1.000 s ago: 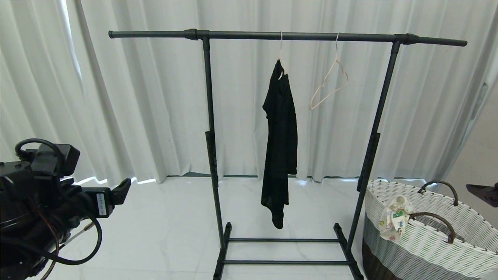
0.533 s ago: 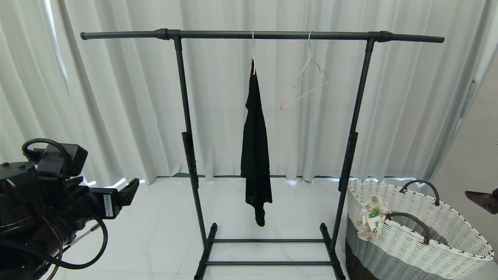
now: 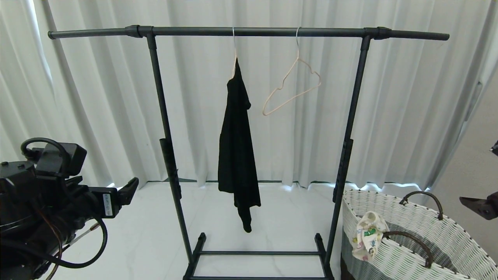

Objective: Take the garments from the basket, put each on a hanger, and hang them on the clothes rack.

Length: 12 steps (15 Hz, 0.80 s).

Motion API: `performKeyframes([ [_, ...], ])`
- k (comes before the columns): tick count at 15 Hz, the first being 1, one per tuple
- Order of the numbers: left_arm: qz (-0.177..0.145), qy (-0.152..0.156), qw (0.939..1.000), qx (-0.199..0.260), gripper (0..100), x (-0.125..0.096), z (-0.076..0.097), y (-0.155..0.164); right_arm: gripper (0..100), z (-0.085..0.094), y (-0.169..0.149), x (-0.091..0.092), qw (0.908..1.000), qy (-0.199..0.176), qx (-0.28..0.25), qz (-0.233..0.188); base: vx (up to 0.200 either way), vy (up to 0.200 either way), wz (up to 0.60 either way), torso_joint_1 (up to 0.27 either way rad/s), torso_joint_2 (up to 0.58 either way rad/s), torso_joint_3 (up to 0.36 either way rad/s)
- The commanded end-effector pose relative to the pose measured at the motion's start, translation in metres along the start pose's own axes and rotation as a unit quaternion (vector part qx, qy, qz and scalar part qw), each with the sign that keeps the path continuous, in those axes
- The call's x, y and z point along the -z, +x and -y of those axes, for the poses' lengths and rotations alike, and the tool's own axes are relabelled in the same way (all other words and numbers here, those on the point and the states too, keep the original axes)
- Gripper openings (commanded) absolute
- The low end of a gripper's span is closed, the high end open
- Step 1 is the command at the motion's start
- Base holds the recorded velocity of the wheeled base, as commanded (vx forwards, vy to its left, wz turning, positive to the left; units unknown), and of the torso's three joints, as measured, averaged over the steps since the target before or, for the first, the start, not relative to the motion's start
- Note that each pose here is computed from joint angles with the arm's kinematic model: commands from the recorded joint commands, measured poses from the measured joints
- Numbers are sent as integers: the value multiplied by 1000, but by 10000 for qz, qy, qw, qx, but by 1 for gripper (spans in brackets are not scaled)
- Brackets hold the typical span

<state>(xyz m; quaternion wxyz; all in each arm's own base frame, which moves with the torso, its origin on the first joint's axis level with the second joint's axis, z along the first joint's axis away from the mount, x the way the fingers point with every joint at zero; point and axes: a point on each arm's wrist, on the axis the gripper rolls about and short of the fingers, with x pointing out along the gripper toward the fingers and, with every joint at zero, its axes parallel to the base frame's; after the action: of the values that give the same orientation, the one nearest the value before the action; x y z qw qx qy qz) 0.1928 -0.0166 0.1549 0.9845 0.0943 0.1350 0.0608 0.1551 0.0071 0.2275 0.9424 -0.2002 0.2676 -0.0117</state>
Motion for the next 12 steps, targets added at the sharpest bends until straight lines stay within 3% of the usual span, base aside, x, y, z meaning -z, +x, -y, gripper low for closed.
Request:
performKeyframes([
  [1, -4, -1, 10000, -4, 100, 0, 0, 0, 100, -1, 0, 1, 10000, -12, -76, 7, 200, 0, 0, 2, 2, -2],
  [5, -18, 13, 10000, 5, 100, 0, 0, 1, 100, -7, 7, 11, 9995, -77, -225, -217, 200, 0, 0, 1, 2, 5],
  [8, -39, 19, 10000, 16, 100, 1, 1, 1, 100, -17, 21, 26, 9965, -152, -545, -616, 0, 0, 0, 0, 0, 0],
  [12, -31, 17, 10000, 15, 100, 1, 1, 1, 100, -42, 69, 39, 9876, -361, -1157, -997, 0, 0, 0, 0, 0, 0],
])
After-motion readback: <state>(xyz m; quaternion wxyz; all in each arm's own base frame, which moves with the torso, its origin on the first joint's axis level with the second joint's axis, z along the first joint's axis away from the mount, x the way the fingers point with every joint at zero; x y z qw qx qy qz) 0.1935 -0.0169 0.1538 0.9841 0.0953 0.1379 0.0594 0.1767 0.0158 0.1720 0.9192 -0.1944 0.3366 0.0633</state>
